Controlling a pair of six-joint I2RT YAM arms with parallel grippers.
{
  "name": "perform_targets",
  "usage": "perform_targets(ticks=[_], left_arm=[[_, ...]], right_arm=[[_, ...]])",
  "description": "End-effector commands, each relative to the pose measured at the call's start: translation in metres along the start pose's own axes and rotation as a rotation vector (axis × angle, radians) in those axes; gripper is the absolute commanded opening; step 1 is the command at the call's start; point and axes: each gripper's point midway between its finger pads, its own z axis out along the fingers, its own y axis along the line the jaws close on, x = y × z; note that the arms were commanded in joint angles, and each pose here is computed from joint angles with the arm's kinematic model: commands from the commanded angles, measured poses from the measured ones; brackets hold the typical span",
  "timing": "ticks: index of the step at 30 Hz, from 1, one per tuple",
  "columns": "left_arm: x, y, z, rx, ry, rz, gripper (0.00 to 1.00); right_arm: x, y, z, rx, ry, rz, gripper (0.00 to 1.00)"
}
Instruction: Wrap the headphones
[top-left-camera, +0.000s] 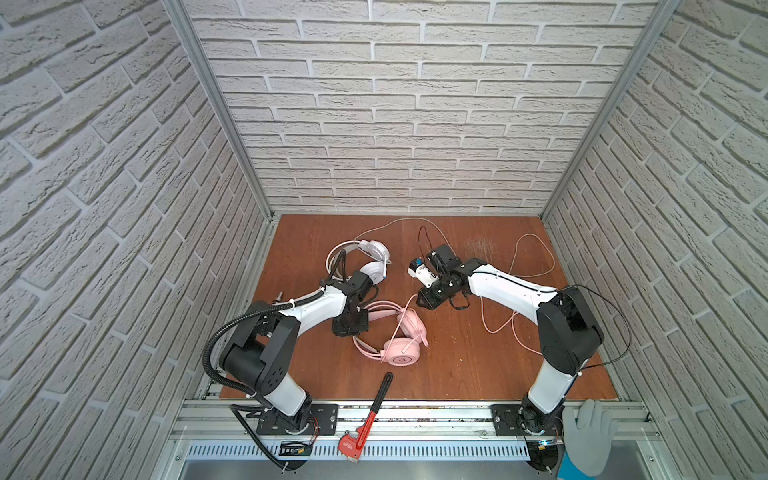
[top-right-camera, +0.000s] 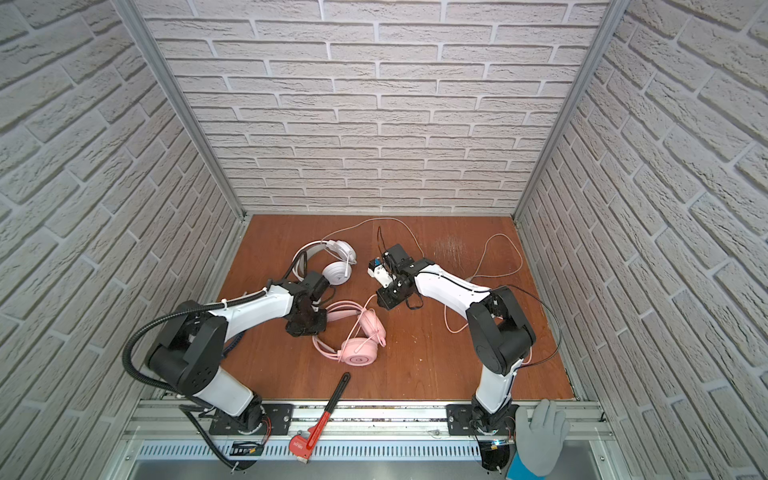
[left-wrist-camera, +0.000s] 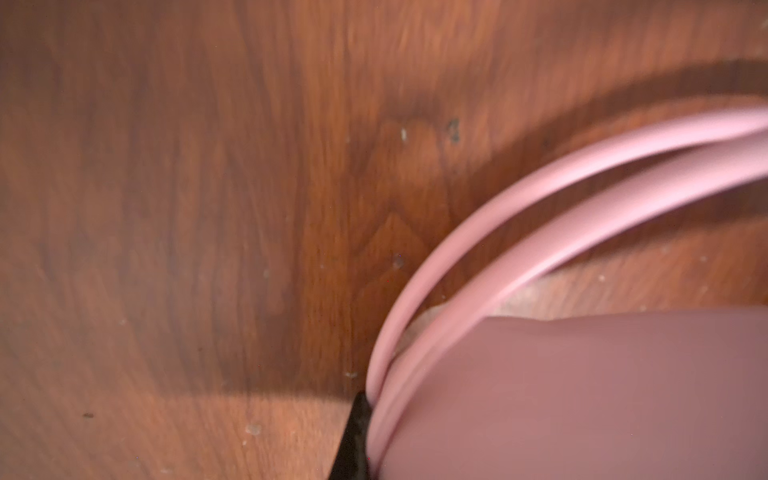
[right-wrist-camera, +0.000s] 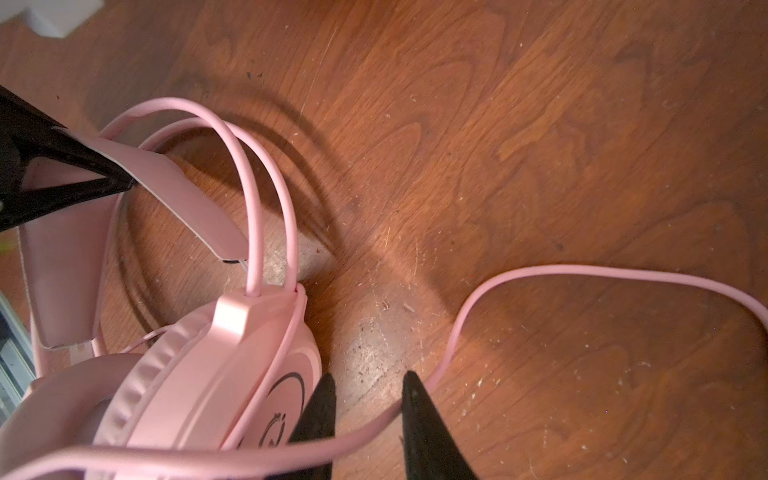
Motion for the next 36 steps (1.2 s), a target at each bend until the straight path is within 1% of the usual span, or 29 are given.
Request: perform_targets(ticks=[1,9,16,22,28,32,36], left_arm=[[-0.003,-0.004,-0.009,0.017,-0.003,0.016,0.00],[-0.010,-0.016,-0.028,0.107,-0.052,-0.003,0.00],[-0.007,-0.017,-0.043,0.157,-0.074,-0.005,0.00],[-0.003,-0.021,-0.051,0.208,-0.079,0.016,0.00],[0.000,-0.026,-0.057,0.261,-0.085,0.024,0.00],[0.000,-0.023,-0.061,0.275,-0.091,0.020,0.00],[-0.001,-0.020,-0.066,0.286,-0.099,0.016,0.00]], right_arm=[[-0.003,-0.002,-0.002,-0.014,-0.014,-0.003,0.30],[-0.011,-0.003,-0.003,-0.033,-0.043,0.003,0.32],[-0.022,-0.002,-0.001,-0.057,-0.073,0.002,0.32],[-0.029,-0.001,0.007,-0.082,-0.088,-0.014,0.38],[-0.036,-0.001,0.017,-0.095,-0.090,-0.028,0.40],[-0.037,-0.006,0.017,-0.081,-0.086,-0.013,0.41],[-0.032,-0.023,0.008,-0.026,-0.078,0.032,0.42]])
